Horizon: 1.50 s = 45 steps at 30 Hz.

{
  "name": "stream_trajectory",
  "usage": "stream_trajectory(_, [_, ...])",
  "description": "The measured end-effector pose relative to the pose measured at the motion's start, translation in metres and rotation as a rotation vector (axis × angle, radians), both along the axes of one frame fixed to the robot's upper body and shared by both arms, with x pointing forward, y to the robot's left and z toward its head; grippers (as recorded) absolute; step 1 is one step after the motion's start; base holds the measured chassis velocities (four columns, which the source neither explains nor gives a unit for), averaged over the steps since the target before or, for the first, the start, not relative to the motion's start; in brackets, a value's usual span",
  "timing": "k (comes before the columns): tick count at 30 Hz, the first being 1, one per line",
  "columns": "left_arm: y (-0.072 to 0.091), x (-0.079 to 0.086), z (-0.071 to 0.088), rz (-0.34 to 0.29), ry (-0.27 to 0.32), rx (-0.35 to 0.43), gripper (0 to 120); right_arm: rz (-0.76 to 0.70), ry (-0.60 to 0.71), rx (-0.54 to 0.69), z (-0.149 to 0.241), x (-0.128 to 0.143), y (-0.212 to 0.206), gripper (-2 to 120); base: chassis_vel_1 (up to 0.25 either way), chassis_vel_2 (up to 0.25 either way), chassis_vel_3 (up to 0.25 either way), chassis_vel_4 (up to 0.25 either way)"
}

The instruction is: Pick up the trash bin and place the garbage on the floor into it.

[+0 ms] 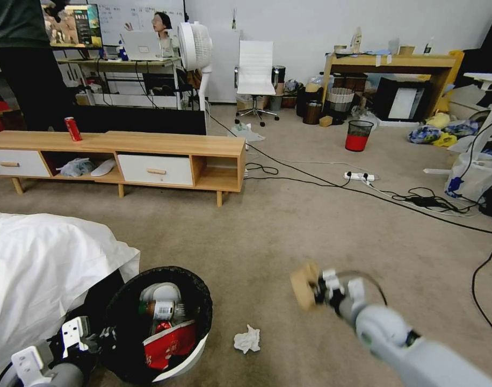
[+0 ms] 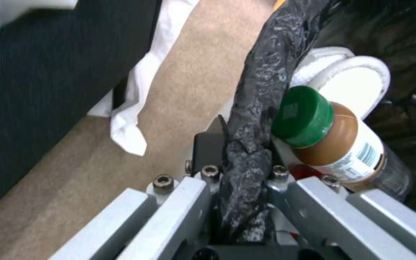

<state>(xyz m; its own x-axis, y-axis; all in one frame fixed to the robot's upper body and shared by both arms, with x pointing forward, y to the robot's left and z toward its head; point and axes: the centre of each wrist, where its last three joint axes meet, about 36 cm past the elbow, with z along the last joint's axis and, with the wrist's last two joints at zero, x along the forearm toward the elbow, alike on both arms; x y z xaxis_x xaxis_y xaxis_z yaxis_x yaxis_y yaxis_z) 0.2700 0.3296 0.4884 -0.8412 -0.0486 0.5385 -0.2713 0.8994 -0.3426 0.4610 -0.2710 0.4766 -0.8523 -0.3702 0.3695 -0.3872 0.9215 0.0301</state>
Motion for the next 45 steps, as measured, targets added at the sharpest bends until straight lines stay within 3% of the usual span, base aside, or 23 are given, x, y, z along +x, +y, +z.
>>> stream_trajectory(5, [-0.002, 0.002, 0.005, -0.009, -0.014, -0.014, 2, 0.127, -0.157, 0.079, 0.079, -0.015, 0.017, 0, 0.000, 0.000, 0.000, 0.000])
stream_trajectory(8, [-0.003, 0.002, 0.006, -0.013, -0.016, -0.014, 2, 0.193, -0.204, 0.119, 0.101, -0.024, 0.027, 0, 0.000, 0.000, 0.000, 0.000])
stream_trajectory(11, [-0.004, 0.001, 0.012, -0.031, -0.024, -0.004, 2, 0.443, -0.209, 0.311, 0.153, -0.043, 0.089, 0, 0.000, 0.000, 0.000, 0.000])
stream_trajectory(12, [-0.004, 0.001, 0.012, -0.031, -0.024, -0.004, 2, 0.443, -0.209, 0.311, 0.153, -0.043, 0.089, 0, 0.000, 0.000, 0.000, 0.000])
stream_trajectory(15, [-0.006, 0.000, 0.014, -0.037, -0.028, -0.005, 2, 0.582, -0.171, 0.323, 0.178, -0.048, 0.140, 0, 0.000, 0.000, 0.000, 0.000])
stream_trajectory(28, [-0.006, -0.003, 0.019, -0.048, -0.033, 0.012, 2, 0.744, 0.091, 0.198, 0.184, -0.059, 0.222, 0, 0.000, 0.000, 0.000, 0.000])
stream_trajectory(35, [-0.006, -0.003, 0.022, -0.052, -0.042, 0.010, 2, 0.748, 0.179, 0.084, 0.173, -0.063, 0.237, 0, 0.000, 0.000, 0.000, 0.000])
stream_trajectory(45, [-0.005, -0.001, 0.024, -0.057, -0.048, 0.009, 2, 0.743, 0.229, 0.015, 0.152, -0.066, 0.241, 0, 0.000, 0.000, 0.000, 0.000])
